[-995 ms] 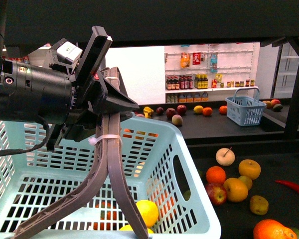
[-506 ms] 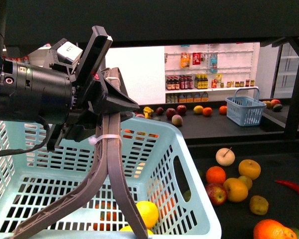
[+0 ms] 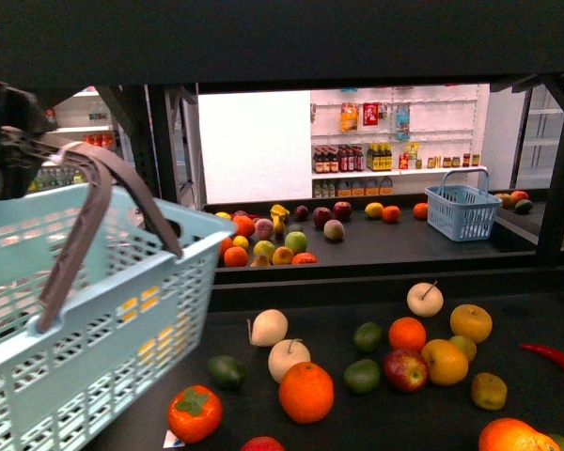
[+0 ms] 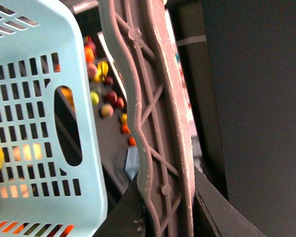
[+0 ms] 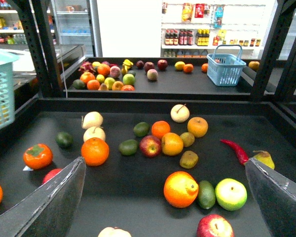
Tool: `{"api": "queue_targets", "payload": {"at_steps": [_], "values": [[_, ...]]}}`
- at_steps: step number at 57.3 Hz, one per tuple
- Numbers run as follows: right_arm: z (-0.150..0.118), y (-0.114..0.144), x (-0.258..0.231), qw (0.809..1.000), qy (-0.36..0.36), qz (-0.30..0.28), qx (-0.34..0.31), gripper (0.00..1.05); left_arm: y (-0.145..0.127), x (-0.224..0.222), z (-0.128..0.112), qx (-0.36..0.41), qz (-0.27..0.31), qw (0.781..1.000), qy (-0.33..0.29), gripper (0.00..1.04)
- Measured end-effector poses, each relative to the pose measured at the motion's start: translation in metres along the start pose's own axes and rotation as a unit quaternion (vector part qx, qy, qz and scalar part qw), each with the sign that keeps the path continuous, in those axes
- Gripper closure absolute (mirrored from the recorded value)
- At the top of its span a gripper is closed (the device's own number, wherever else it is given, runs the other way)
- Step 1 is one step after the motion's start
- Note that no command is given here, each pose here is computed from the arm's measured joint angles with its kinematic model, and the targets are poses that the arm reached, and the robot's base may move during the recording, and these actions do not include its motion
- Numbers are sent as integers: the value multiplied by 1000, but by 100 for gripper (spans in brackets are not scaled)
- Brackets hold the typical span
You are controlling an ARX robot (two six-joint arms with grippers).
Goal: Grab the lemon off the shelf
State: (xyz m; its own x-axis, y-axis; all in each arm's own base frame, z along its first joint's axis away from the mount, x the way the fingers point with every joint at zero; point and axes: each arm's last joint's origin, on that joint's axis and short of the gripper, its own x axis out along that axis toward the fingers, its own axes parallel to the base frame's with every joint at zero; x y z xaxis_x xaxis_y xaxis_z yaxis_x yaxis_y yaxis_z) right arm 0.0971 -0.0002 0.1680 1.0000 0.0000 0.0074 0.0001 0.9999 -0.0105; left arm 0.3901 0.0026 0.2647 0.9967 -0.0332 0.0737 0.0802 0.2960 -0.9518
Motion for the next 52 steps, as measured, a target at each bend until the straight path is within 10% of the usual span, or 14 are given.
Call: {"api": "queue_targets", "payload": {"at_steps": [22, 52], "values": [[0, 0, 0, 1000, 0, 0, 0, 7, 29, -5, 86, -41, 3, 992, -123, 95], [0, 0, 0, 1000, 0, 0, 0, 7, 75, -31, 133, -53, -43, 986, -152, 95]]}}
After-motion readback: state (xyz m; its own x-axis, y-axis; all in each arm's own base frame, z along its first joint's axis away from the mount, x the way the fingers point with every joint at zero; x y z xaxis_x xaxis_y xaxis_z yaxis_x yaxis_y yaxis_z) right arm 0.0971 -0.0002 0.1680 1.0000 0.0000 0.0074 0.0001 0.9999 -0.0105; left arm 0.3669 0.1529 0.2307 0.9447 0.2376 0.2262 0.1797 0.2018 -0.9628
